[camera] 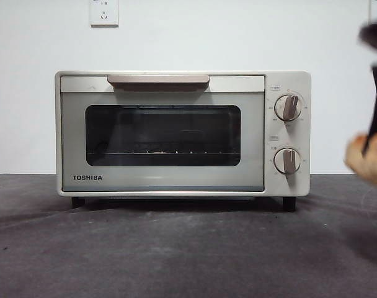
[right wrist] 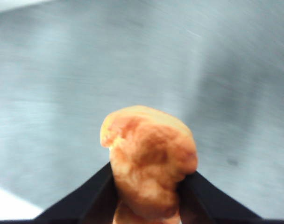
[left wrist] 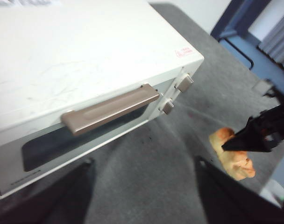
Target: The left arm flap open the oven, the right arm pick bread and place it into oven, the left arm flap close the oven
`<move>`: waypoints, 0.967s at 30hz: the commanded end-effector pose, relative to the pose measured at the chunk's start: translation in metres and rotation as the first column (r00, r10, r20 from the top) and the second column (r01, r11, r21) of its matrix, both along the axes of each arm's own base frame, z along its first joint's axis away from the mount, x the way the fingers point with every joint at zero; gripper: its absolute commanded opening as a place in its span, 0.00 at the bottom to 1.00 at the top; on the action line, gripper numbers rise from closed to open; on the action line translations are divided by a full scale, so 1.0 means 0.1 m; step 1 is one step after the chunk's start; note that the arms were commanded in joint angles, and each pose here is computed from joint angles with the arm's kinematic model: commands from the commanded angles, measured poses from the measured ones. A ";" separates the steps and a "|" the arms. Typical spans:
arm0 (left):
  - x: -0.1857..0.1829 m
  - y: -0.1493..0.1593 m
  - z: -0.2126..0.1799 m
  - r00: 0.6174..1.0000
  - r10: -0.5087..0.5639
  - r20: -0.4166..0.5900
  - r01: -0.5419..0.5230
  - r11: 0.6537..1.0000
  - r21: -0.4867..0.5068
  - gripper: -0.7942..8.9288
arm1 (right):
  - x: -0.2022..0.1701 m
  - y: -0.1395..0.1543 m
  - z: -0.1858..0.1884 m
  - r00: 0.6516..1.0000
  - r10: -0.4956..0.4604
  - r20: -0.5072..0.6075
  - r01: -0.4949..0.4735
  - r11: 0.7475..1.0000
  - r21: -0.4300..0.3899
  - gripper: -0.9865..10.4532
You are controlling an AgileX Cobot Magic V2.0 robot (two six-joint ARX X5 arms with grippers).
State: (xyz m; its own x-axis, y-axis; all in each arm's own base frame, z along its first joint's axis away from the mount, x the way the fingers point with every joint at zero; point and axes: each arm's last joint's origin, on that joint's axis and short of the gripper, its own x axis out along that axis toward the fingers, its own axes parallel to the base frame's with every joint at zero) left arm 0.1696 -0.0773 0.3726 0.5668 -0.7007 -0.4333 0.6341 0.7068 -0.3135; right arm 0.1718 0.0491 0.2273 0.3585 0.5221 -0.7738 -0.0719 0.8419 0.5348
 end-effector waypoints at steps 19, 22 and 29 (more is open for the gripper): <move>1.08 -0.76 -0.21 0.980 -0.192 -0.052 0.198 0.923 0.330 0.10 | -0.70 -0.13 0.99 0.899 0.047 0.435 -0.094 0.992 0.086 0.22; 1.14 -0.80 -0.28 0.979 -0.198 -0.055 0.205 0.919 0.338 0.10 | -0.74 -0.14 1.01 0.890 0.045 0.453 -0.095 0.992 0.088 0.22; 1.27 -0.86 -0.40 0.985 -0.166 -0.049 0.173 0.913 0.369 0.10 | -0.77 -0.15 1.01 0.889 0.045 0.456 -0.096 0.991 0.089 0.22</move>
State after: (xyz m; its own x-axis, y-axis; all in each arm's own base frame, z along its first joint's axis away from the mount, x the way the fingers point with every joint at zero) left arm 0.2921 -0.1583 0.3317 0.4434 -0.5692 -0.6924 0.7381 0.6702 -0.0783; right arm 0.0953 0.0344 0.3230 0.6107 0.6227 -0.4892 -0.3602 0.7686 0.5286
